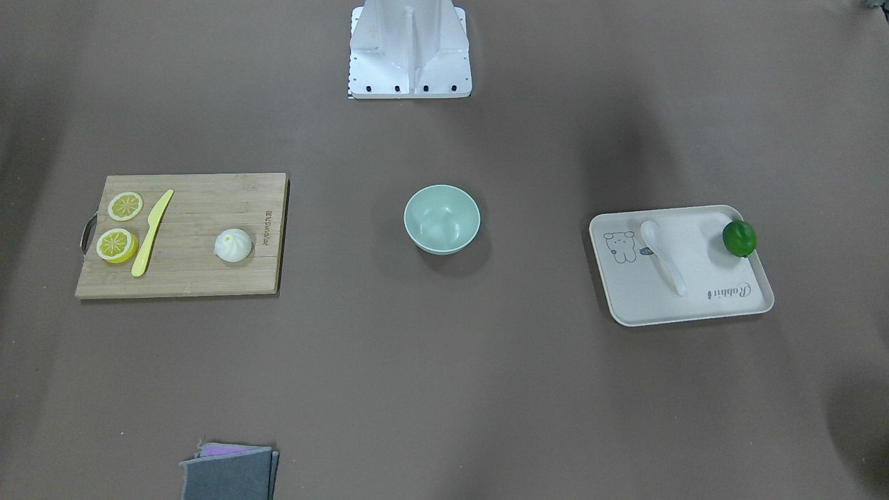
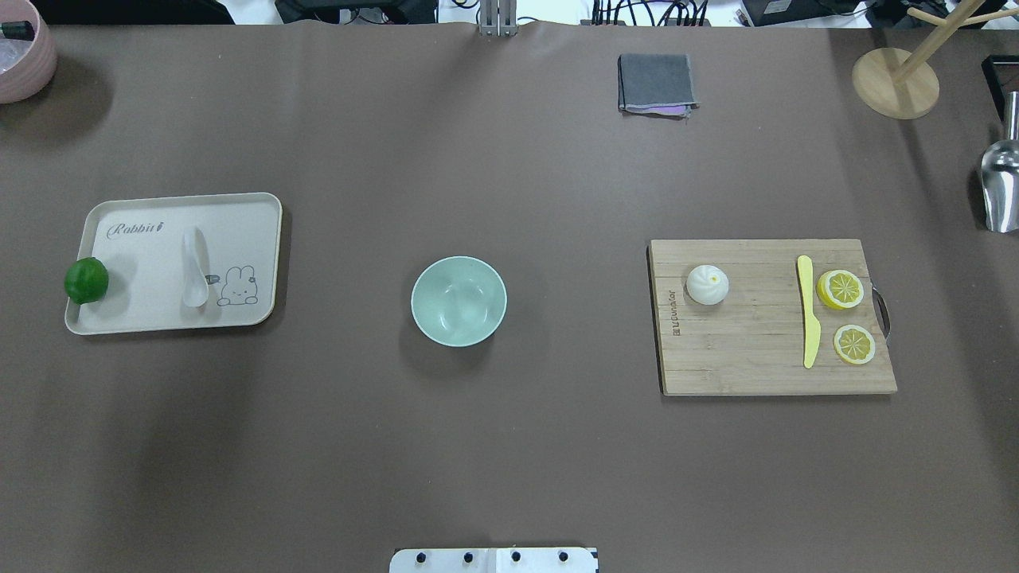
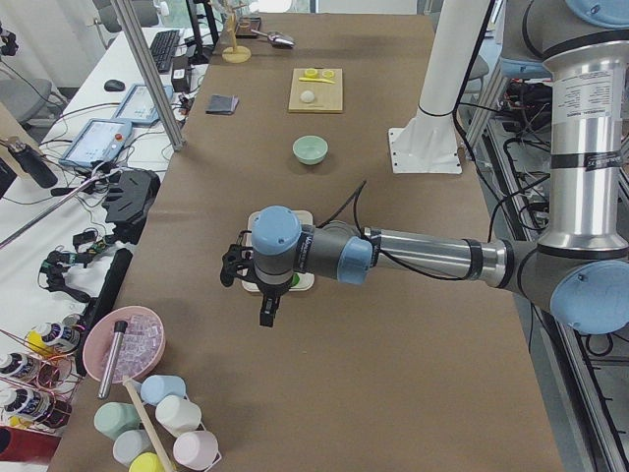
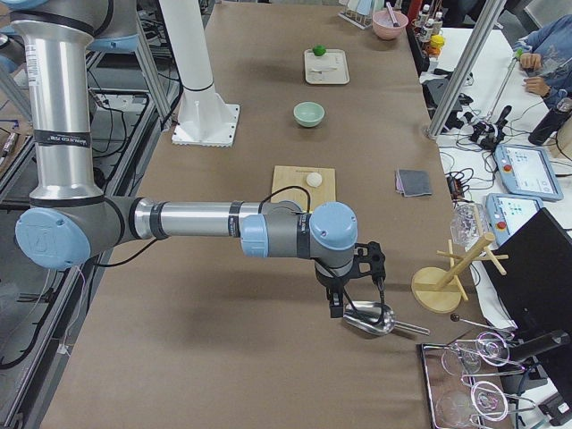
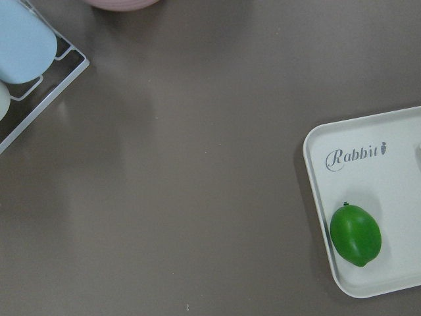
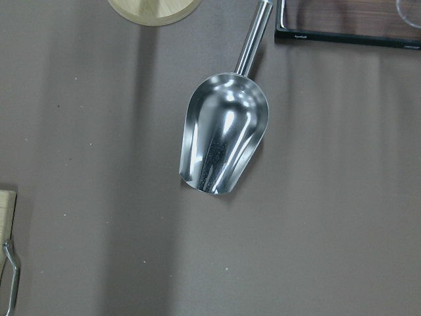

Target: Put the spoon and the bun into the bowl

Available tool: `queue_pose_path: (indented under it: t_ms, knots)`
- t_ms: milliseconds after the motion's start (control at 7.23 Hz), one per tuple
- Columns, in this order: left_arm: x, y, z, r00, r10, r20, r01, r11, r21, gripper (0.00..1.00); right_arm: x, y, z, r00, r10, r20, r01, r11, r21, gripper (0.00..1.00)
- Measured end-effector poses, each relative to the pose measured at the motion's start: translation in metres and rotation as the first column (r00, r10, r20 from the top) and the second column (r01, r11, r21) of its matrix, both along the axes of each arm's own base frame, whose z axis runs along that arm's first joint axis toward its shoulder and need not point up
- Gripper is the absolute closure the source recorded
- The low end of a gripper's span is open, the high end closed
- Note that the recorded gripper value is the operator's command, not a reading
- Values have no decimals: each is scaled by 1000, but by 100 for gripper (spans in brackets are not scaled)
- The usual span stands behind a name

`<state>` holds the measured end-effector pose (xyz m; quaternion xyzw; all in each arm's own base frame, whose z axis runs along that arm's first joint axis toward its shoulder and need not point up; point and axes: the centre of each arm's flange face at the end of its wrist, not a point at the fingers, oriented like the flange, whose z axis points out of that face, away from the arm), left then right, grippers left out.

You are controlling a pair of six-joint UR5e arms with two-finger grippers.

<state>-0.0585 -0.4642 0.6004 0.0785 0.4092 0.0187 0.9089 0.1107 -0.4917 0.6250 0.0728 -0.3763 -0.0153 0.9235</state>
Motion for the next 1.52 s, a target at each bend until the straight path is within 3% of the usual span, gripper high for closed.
queue_pose_path:
  t_ms: [830,1521]
  knots:
    - [-18,31,10,1000,-23,4,23,1000,17,2,-8,5,4,1000,-13,19,13,1000,-11,0]
    - [-17,41,-17,1000,-26,2,26,997,71,2,-20,5,-15,999,-46,19,45,998,38,0]
